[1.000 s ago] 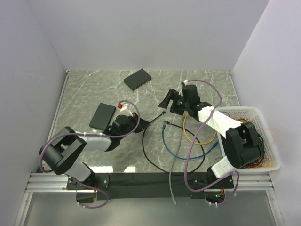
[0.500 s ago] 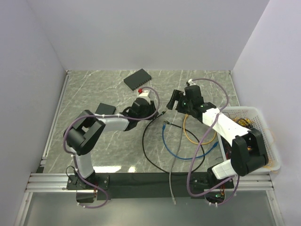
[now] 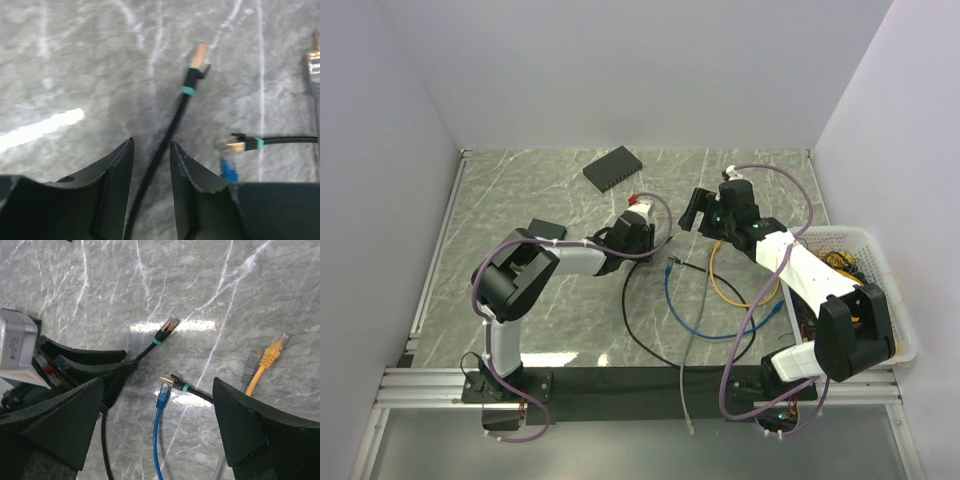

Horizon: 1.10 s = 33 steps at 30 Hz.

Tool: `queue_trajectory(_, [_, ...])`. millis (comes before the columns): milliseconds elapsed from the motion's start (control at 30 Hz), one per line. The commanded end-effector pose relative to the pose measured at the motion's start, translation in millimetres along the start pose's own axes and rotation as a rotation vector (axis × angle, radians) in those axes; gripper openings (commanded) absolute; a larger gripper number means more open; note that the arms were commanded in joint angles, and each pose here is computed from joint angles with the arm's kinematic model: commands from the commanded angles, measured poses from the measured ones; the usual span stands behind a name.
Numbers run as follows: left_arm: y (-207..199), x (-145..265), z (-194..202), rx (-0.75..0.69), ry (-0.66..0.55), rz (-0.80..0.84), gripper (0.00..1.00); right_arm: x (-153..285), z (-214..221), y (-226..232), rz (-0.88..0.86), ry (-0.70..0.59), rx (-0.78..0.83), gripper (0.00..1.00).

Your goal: Insert the plug into the switch port

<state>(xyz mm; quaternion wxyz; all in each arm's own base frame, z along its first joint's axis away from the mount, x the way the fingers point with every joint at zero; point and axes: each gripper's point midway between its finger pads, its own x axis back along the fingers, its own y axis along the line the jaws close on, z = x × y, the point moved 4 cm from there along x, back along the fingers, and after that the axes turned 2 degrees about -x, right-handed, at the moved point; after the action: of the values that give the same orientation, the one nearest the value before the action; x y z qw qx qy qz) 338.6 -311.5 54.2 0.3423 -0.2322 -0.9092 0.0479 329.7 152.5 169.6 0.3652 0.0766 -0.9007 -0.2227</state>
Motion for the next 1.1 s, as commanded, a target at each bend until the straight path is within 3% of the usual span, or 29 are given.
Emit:
queue_trajectory(0, [-16.7,-4.3,-11.3,-0.059,-0.026,0.013,0.41,7.7,-9.5,3.1,-0.025,-0.040,0.009,0.96])
queue_trajectory(200, [-16.5,-13.6,-10.6,-0.067,-0.012,-0.009,0.41,10.1,-9.0,2.8,-0.029,-0.041,0.011,0.96])
queue_trajectory(400, [-11.7,-21.1,-1.7,-0.078,0.024,-0.037,0.13,8.8,-8.1,0.5,-0.026,-0.038,0.012,0.96])
queue_trajectory(533, [-9.0,-21.9,8.9,-0.079,0.044,-0.037,0.00,7.0,-7.4,0.4,-0.030,-0.034,0.008,0.96])
queue_trajectory(667, [-9.6,-18.0,7.0,-0.063,0.029,-0.033,0.00,4.5,-6.4,2.5,-0.050,-0.018,0.001,0.96])
queue_trajectory(1067, [-22.0,56.4,-54.5,0.196,-0.298,0.050,0.00,14.8,-32.5,51.2,-0.377,0.058,-0.120,0.93])
